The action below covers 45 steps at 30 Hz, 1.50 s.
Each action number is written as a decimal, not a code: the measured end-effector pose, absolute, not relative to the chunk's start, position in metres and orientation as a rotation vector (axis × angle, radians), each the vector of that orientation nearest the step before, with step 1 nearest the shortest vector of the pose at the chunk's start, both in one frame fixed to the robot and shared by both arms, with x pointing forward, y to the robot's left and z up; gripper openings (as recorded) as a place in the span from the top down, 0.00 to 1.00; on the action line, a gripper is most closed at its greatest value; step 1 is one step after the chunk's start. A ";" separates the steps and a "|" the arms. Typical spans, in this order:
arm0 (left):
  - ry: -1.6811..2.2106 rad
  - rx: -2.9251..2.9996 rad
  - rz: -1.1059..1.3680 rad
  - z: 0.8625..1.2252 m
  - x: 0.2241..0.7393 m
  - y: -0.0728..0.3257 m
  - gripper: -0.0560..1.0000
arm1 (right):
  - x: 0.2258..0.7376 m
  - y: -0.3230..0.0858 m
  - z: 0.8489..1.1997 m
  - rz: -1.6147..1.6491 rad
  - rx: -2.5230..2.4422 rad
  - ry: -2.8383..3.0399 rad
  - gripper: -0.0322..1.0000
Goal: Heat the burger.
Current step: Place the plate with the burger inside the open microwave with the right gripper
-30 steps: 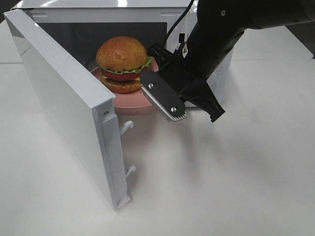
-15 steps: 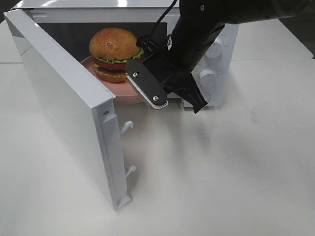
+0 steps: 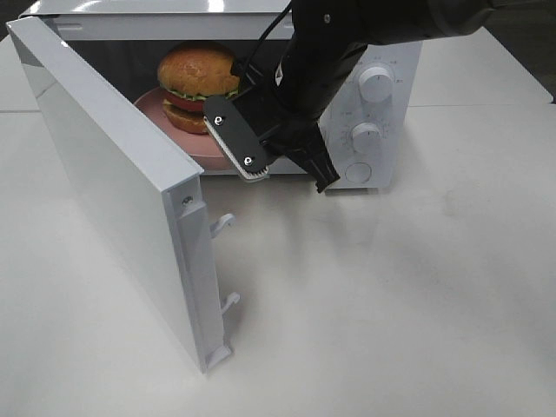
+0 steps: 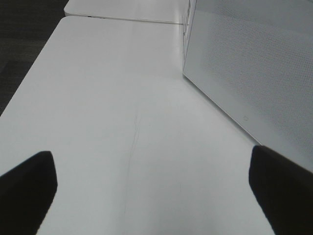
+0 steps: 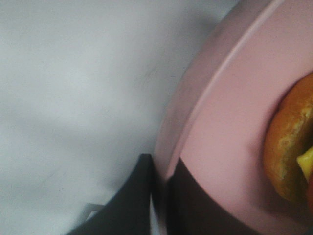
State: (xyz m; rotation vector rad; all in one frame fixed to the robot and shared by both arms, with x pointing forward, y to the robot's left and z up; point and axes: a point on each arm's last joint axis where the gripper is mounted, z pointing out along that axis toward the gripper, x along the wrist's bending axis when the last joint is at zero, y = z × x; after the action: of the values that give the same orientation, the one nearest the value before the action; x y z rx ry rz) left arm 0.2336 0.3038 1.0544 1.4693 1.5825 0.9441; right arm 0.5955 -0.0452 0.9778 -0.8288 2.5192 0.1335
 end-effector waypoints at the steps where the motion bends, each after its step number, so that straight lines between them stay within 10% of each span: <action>1: 1.583 1.469 0.944 1.054 0.234 0.304 0.01 | 0.598 -0.044 0.978 0.136 -0.818 2.516 0.93; 45: 1.583 1.469 0.944 1.054 0.234 0.304 0.01 | 0.666 -0.003 0.939 0.136 -0.564 2.499 0.93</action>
State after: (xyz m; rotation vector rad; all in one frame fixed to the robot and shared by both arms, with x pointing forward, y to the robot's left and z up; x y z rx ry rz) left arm 0.2336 0.3038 1.0544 1.4693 1.5825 0.9441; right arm 0.6661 -0.0033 0.9392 -0.5640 2.4991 0.1359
